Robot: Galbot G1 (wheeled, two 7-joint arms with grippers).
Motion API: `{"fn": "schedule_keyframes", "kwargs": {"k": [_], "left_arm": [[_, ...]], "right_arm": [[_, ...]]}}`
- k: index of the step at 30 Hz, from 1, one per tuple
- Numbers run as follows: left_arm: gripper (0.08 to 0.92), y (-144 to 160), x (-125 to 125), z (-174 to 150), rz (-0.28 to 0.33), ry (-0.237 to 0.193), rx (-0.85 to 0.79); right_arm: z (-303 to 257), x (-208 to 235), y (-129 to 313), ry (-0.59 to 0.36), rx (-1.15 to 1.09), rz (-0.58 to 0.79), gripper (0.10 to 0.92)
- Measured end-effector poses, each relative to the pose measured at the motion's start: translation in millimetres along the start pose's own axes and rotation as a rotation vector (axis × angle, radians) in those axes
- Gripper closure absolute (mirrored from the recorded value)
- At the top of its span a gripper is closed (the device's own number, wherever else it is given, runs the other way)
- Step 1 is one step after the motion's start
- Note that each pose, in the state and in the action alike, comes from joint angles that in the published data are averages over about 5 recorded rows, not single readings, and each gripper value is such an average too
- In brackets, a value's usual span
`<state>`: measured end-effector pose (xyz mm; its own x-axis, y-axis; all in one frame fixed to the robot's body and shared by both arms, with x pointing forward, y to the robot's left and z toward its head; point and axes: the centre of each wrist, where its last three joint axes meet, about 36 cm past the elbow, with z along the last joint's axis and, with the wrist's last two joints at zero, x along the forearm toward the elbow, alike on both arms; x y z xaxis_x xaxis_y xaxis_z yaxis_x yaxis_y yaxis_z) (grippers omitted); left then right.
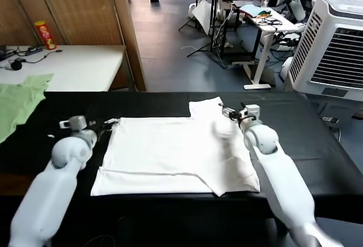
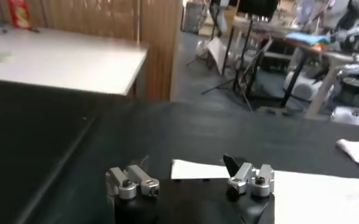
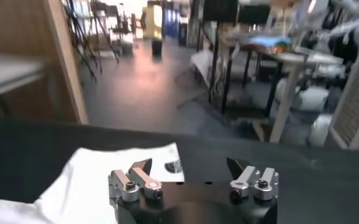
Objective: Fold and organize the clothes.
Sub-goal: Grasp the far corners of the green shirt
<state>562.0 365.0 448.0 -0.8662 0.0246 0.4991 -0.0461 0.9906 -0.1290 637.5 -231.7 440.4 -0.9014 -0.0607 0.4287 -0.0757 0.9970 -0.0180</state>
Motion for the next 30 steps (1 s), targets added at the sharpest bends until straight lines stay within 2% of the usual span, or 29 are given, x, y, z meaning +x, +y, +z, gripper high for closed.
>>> {"fn": "schedule_keyframes", "kwargs": {"k": [7,17,20,22,25,30], "left_arm": [[0.201,8.1,-24.1,-2.2,-0.005,0.049,0.008],[0.205,3.2,-41.8,-1.2,0.004,0.062,-0.007],[0.233,3.0,-44.4,1.7,0.004,0.065,-0.015],[0.280,2.7,-45.1,3.6,0.006,0.066,-0.022],[0.418,1.1,-44.5,7.1,0.012,0.061,-0.041],[0.702,-3.0,-43.6,11.0,0.014,0.051,-0.071]], "right_arm": [[5.8,-24.7,2.9,0.076,-0.020,0.006,0.224],[10.4,-33.6,3.3,0.118,-0.037,0.003,0.241],[12.2,-34.1,2.2,0.128,-0.043,0.000,0.317],[14.4,-33.8,1.7,0.132,-0.044,-0.004,0.400],[17.4,-33.1,1.6,0.134,-0.044,-0.013,0.548],[19.0,-32.5,0.9,0.120,-0.049,-0.026,0.808]]}}
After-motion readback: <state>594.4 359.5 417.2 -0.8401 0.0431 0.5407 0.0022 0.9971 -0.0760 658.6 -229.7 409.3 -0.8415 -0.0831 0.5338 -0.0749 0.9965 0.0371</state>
